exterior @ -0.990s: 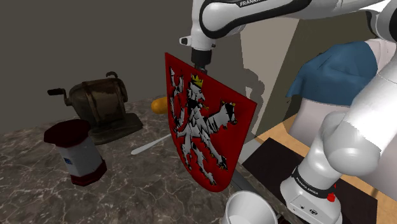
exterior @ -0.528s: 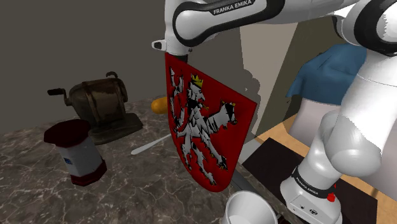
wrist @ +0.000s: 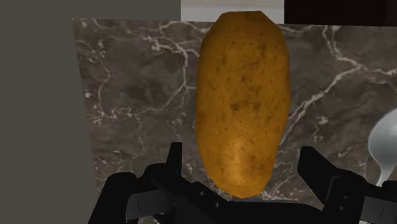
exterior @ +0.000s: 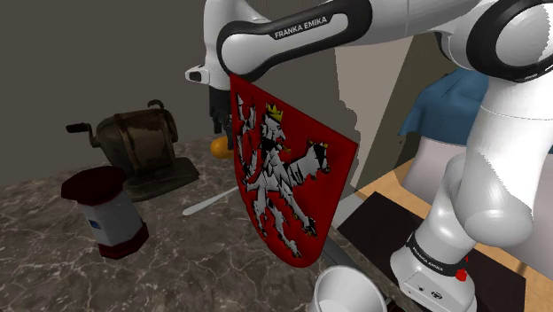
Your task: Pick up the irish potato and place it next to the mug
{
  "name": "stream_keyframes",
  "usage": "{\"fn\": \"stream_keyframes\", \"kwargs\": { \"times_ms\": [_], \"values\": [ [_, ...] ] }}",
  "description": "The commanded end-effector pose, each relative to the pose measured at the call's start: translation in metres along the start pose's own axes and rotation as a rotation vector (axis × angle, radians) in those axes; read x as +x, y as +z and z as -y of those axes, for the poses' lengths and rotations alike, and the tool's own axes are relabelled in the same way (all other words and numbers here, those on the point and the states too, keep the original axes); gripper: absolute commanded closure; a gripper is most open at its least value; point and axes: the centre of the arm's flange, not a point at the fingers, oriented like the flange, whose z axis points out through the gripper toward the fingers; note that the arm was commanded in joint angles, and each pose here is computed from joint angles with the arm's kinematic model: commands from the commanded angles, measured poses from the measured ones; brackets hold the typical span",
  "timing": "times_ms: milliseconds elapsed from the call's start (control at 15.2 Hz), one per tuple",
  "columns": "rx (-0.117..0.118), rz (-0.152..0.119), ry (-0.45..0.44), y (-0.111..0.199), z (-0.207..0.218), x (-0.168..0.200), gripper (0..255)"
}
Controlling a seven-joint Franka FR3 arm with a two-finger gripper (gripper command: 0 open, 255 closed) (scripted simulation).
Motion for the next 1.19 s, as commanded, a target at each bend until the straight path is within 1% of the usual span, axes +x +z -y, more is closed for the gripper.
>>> {"fn": "stream_keyframes", "kwargs": {
  "times_ms": [0, 198, 726, 792, 1122],
  "values": [
    [-0.001, -0.001, -0.003, 0.01, 0.001, 0.0, 0],
    [-0.001, -0.001, -0.003, 0.023, 0.001, 0.0, 0],
    [-0.001, -0.001, -0.003, 0.023, 0.001, 0.0, 0],
    [-0.001, -0.001, -0.003, 0.023, 0.001, 0.0, 255],
    [-0.001, -0.001, -0.003, 0.023, 0.001, 0.0, 255]
  ]
}}
